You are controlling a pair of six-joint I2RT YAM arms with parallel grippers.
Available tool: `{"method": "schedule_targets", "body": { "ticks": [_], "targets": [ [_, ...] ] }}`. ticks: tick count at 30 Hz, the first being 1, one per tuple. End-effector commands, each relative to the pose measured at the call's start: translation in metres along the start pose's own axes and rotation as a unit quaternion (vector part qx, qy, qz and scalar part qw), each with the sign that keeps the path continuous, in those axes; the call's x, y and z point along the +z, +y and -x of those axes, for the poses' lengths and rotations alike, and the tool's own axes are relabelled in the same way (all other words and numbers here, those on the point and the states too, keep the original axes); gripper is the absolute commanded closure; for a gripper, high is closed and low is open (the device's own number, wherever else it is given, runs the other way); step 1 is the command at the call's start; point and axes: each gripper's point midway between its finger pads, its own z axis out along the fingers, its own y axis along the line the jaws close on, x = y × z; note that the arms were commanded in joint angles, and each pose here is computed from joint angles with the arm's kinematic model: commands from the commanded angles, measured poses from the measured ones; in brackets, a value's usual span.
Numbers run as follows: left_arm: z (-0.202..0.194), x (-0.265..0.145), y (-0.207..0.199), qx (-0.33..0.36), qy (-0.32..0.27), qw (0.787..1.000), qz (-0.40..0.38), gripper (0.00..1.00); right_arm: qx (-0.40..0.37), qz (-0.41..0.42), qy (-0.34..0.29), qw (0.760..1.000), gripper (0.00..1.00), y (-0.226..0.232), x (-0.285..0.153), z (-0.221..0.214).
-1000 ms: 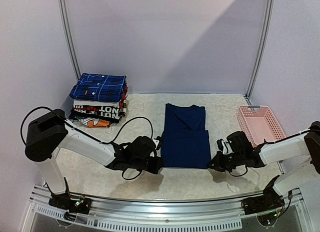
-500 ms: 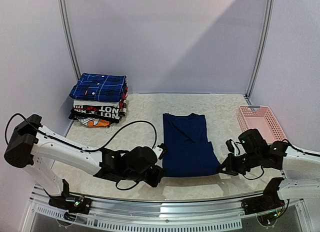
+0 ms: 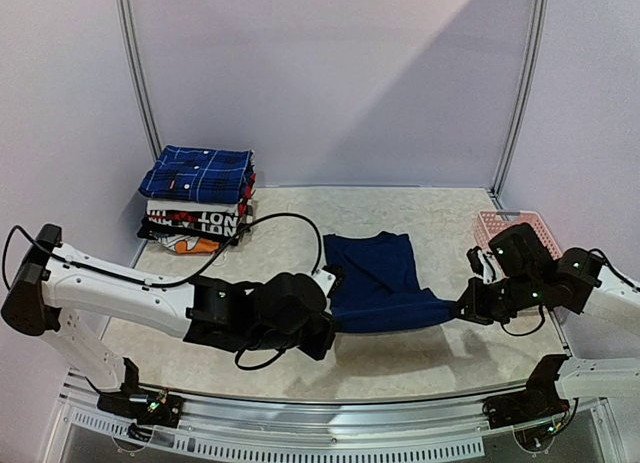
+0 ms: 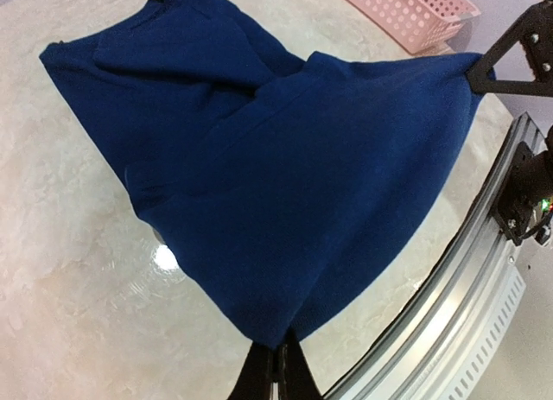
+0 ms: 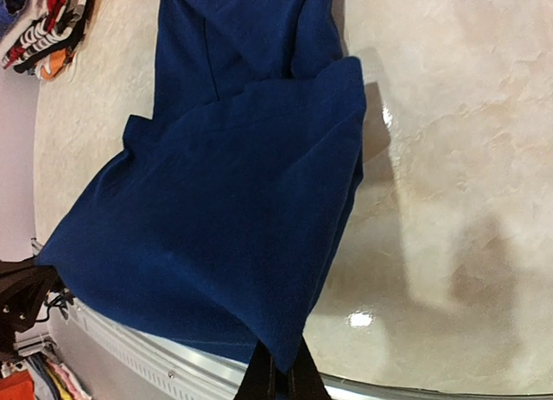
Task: Fold and stack the mixed laundry pile
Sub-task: Fold the 2/3-rectangle-folded T-shirt at the center of the board.
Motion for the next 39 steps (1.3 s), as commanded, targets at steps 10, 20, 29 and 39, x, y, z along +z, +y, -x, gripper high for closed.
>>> {"method": "schedule_targets", "body": {
  "ticks": [10,20,29,39],
  "targets": [
    [0.034,0.009,0.046,0.012,0.013,0.998,0.057,1.0,-0.046,-0.154,-0.065,0.985,1.0,-0.011,-0.018,0.059],
    [0.059,0.018,0.078,-0.005,0.017,0.997,0.069,1.0,-0.05,-0.2,-0.073,0.976,1.0,-0.004,-0.007,0.108],
    [0.087,0.038,0.106,-0.019,0.033,0.996,0.077,1.0,-0.045,-0.195,-0.075,0.977,1.0,-0.003,0.005,0.159],
    [0.102,0.065,0.134,-0.04,0.058,0.995,0.076,1.0,-0.041,-0.186,-0.037,0.981,1.0,-0.012,0.046,0.199]
  ]
}}
